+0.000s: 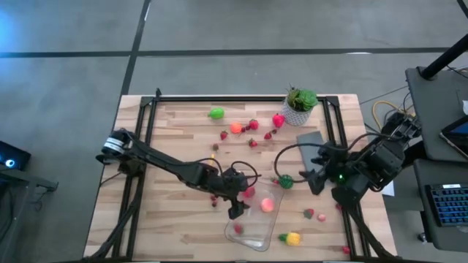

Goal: Pick and placing Produce into tupperware
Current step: Put the red cherry into the transparent basket

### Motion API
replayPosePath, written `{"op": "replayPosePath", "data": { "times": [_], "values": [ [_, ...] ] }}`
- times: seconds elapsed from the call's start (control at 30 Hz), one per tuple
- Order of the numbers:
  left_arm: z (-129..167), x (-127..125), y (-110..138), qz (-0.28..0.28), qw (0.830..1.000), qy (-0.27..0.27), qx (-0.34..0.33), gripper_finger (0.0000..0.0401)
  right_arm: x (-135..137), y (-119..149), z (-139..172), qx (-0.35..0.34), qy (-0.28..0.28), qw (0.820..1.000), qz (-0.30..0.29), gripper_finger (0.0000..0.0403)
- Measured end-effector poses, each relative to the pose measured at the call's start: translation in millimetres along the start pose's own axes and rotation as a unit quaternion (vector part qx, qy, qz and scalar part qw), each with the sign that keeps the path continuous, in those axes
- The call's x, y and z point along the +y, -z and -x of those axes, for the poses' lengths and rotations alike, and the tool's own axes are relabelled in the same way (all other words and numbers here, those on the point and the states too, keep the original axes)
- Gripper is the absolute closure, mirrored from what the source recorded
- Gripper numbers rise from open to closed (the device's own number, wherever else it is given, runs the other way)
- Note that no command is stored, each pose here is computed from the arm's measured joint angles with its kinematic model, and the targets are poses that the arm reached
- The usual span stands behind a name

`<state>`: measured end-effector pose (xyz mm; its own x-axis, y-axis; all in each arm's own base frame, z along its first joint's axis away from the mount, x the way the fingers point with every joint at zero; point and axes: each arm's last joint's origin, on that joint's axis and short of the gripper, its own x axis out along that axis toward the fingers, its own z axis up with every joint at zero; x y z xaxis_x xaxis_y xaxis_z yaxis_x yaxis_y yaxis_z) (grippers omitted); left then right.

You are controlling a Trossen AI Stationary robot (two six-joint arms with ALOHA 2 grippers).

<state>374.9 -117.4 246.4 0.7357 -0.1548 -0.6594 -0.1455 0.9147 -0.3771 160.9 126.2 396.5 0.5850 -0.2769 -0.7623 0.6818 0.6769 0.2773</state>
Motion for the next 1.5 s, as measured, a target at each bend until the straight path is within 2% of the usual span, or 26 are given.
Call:
{"op": "replayPosePath", "data": {
  "times": [0.13,0.23,0.33,0.47,0.57,0.63,0.77,1.0,1.1,1.27,1.43,1.5],
  "values": [
    [22,-1,-4,-0.003,1.0,0.0,0.0,0.0082,8,18,-13,0.105,0.035,0.993,0.036,0.0074],
    [41,0,-5,-0.004,1.0,-0.008,0.009,0.0082,15,39,-33,0.181,0.078,0.977,0.081,0.0074],
    [61,1,-7,-0.004,1.0,-0.013,0.008,0.0082,18,67,-57,0.267,0.129,0.945,0.139,0.0074],
    [81,4,-7,-0.005,1.0,-0.029,0.0,0.0082,15,105,-81,0.347,0.181,0.896,0.212,0.0074],
    [93,6,-7,-0.005,0.999,-0.035,-0.005,0.0082,9,129,-89,0.396,0.186,0.867,0.239,0.0074],
    [98,6,-7,-0.005,0.999,-0.035,-0.006,0.0082,8,144,-90,0.426,0.168,0.855,0.245,0.0074],
    [99,7,-6,-0.005,0.999,-0.04,-0.001,0.0082,9,174,-85,0.462,0.112,0.85,0.224,0.0074],
    [92,13,2,-0.006,0.999,-0.05,0.014,0.0082,10,215,-82,0.498,0.074,0.849,0.163,0.0074],
    [88,16,9,-0.008,0.998,-0.057,0.025,0.0082,15,232,-86,0.516,0.046,0.841,0.155,0.0074],
    [85,19,13,-0.009,0.997,-0.063,0.032,0.0082,15,251,-95,0.534,0.066,0.826,0.169,0.0074],
    [84,22,15,-0.02,0.996,-0.077,0.028,0.0082,18,259,-99,0.535,0.066,0.82,0.194,0.0074],
    [83,23,16,-0.022,0.996,-0.079,0.031,0.0082,18,262,-101,0.546,0.07,0.812,0.194,0.0074]
  ]
}}
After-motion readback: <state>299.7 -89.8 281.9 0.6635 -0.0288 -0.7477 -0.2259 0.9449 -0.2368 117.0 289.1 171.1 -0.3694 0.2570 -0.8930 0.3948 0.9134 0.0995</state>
